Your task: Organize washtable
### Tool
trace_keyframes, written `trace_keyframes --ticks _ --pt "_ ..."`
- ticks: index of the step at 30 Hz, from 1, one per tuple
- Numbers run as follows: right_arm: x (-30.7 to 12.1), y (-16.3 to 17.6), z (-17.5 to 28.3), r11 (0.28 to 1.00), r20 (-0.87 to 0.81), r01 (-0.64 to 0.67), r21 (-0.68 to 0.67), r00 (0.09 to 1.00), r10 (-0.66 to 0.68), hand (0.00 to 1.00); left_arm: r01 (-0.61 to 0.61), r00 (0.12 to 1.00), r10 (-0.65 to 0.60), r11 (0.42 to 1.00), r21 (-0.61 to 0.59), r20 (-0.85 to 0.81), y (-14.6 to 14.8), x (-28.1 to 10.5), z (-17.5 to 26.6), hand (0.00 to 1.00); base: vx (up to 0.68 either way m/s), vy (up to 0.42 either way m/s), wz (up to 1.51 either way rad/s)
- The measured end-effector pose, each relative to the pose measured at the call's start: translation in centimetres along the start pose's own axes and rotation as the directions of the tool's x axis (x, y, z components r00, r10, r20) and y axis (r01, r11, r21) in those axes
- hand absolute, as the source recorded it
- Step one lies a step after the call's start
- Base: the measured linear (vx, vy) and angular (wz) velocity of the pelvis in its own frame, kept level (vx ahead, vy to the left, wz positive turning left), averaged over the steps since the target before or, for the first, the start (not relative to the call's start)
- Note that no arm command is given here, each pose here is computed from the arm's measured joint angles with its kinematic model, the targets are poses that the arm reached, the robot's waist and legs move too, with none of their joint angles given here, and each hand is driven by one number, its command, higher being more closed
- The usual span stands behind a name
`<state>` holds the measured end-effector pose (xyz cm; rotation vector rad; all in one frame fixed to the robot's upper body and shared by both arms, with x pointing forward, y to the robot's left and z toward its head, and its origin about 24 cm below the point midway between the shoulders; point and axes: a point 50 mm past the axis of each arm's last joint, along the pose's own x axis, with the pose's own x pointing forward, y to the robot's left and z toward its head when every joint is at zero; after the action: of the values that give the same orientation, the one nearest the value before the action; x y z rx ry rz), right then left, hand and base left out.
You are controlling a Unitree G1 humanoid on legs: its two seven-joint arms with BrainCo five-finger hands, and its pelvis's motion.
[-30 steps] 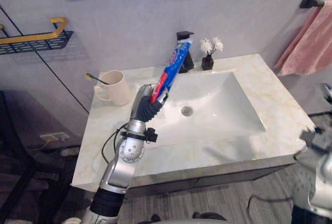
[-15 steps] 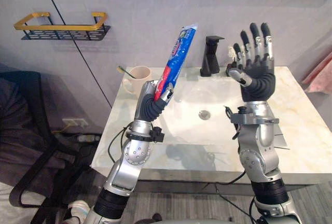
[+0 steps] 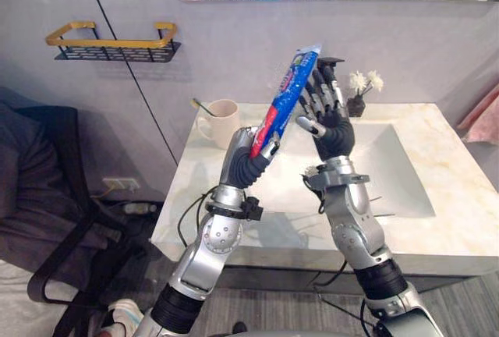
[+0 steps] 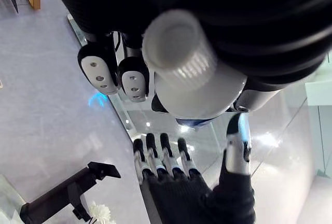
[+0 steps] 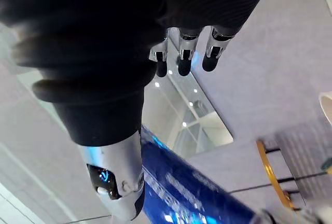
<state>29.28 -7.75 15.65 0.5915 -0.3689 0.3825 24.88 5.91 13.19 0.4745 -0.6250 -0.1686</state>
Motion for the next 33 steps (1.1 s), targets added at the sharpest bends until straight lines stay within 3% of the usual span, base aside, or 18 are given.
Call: trace_keyframes --ticks 2,3,11,22,23,29,33 --pt "0.1 0.0 -0.4 0.999 -0.021 -0.003 0.032 1.000 0.004 0.00 0.011 1.000 -0.011 1.000 0.008 0.001 -0.1 0.0 -0.1 1.00 -0.05 -0.011 -0.02" --pt "0.2 -0.3 -0.6 0.999 -0.040 -0.008 0.034 0.999 0.010 1.00 0.039 0.999 -0.039 0.999 0.026 0.000 -0.4 0.1 -0.4 1.00 -0.05 -0.016 -0.02" --pt "0.7 -0.7 -1.3 0.997 -0.151 -0.049 0.054 0.987 0.057 1.00 0.133 0.991 -0.132 0.985 0.105 -0.023 -0.7 0.2 -1.9 1.00 -0.01 -0.020 -0.07" --pt "0.8 -0.6 -1.0 0.990 -0.168 -0.130 0.059 0.976 0.139 1.00 0.163 0.987 -0.163 0.976 0.141 -0.016 -0.4 -0.1 -2.5 1.00 -0.01 -0.021 -0.01" --pt "0.8 -0.6 -1.0 0.988 -0.166 -0.141 0.063 0.975 0.150 1.00 0.159 0.987 -0.158 0.977 0.140 -0.018 -0.3 -0.3 -2.6 0.00 0.00 0.000 0.00" --pt "0.8 0.0 -0.1 0.982 -0.122 -0.184 0.044 0.975 0.188 1.00 0.118 0.993 -0.116 0.979 0.168 -0.022 1.1 -1.2 -2.5 0.00 -0.01 -0.002 0.00" --pt "0.1 -1.2 3.1 0.992 0.052 -0.118 0.051 0.992 0.116 1.00 -0.058 0.997 0.068 0.977 0.207 -0.039 4.4 -2.9 -2.1 0.00 -0.01 -0.003 0.04"
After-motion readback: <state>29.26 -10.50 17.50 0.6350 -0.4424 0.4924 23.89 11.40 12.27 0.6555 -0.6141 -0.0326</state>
